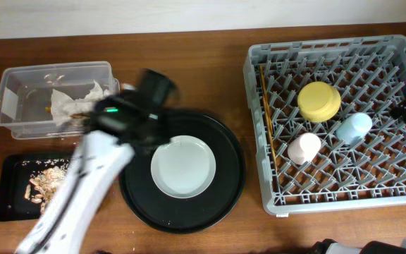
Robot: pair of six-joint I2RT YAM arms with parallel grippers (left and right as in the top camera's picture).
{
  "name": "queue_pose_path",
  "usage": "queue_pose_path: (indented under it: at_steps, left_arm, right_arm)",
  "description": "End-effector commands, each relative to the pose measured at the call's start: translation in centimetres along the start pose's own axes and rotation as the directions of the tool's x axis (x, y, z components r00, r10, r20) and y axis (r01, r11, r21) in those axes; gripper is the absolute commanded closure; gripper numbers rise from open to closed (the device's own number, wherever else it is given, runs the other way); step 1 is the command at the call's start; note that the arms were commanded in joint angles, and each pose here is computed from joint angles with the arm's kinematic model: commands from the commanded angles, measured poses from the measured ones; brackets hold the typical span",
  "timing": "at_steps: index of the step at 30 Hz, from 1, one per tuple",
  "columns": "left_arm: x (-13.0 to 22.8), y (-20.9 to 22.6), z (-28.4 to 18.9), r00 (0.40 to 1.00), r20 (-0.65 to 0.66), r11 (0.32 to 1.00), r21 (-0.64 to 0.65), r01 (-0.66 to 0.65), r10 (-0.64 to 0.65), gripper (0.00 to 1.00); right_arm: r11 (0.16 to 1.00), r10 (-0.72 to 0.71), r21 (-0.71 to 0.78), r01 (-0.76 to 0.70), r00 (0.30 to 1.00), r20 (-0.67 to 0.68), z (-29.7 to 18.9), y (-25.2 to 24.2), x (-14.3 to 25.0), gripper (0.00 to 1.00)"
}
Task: Sort waste into correct bins and load items into the dishwasher rack
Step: 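Withdraw the left gripper and move the right gripper to the plate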
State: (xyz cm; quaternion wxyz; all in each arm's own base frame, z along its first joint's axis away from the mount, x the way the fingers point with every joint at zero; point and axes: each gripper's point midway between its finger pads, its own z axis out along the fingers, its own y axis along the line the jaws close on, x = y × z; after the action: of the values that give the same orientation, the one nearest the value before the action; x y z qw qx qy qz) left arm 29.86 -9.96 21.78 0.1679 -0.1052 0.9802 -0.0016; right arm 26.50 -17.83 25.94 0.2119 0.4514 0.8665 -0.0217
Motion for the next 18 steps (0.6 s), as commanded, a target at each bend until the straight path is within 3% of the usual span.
queue_pose_path:
  at_steps: [1,4,7,9,10,12,13,15,16,18]
  left_arm:
    - [-1.6,11.3,-3.2,0.962,0.1,0.945,-0.182,0.27,-0.255,0.01]
    - [-0.2,16.3,-3.4,0.907,0.057,0.874,-0.247,0.418,-0.418,0.01]
    - [-0.2,18.5,-3.5,0.872,0.073,0.832,-0.268,0.485,-0.485,0.01]
    - [-0.1,18.6,-3.5,0.869,0.074,0.83,-0.27,0.489,-0.488,0.01]
    - [-0.1,18.6,-3.5,0.869,0.074,0.83,-0.27,0.489,-0.488,0.01]
    - [-0.1,18.6,-3.5,0.869,0.074,0.83,-0.27,0.489,-0.488,0.01]
    - [-0.1,18.6,-3.5,0.869,0.074,0.83,-0.27,0.489,-0.488,0.01]
    - [-0.1,18.6,-3.5,0.869,0.074,0.83,-0.27,0.489,-0.488,0.01]
    - [-0.1,18.6,-3.5,0.869,0.074,0.83,-0.27,0.489,-0.488,0.01]
    - [-0.1,18.6,-3.5,0.869,0.074,0.83,-0.27,0.489,-0.488,0.01]
  right_arm:
    - [1.0,0.007,0.003,-0.007,1.0,0.0,0.0,-0.1,-0.1,0.01]
    - [0.999,0.011,-0.034,-0.011,1.0,-0.015,0.0,0.6,0.2,0.01]
    - [0.977,0.002,-0.212,-0.039,0.985,-0.172,-0.7,3.5,3.4,0.01]
    - [0.893,-0.116,-0.449,-0.014,0.958,-0.262,-2.5,7.5,5.8,0.01]
    - [0.775,-0.328,-0.62,0.127,0.918,-0.222,-4.3,10.5,8.1,0.01]
    - [0.686,-0.519,-0.678,0.262,0.83,-0.204,-5.3,12.2,11.8,0.01]
    - [0.632,-0.644,-0.683,0.365,0.737,-0.203,-5.6,12.9,14.9,0.01]
    - [0.517,-0.806,-0.673,0.528,0.566,-0.174,-5.4,14.4,19.8,0.01]
    - [0.411,-0.868,-0.699,0.585,0.484,-0.106,-5.8,16.2,22.1,0.01]
    - [0.268,-0.916,-0.731,0.628,0.402,0.009,-6.7,19.0,24.7,0.01]
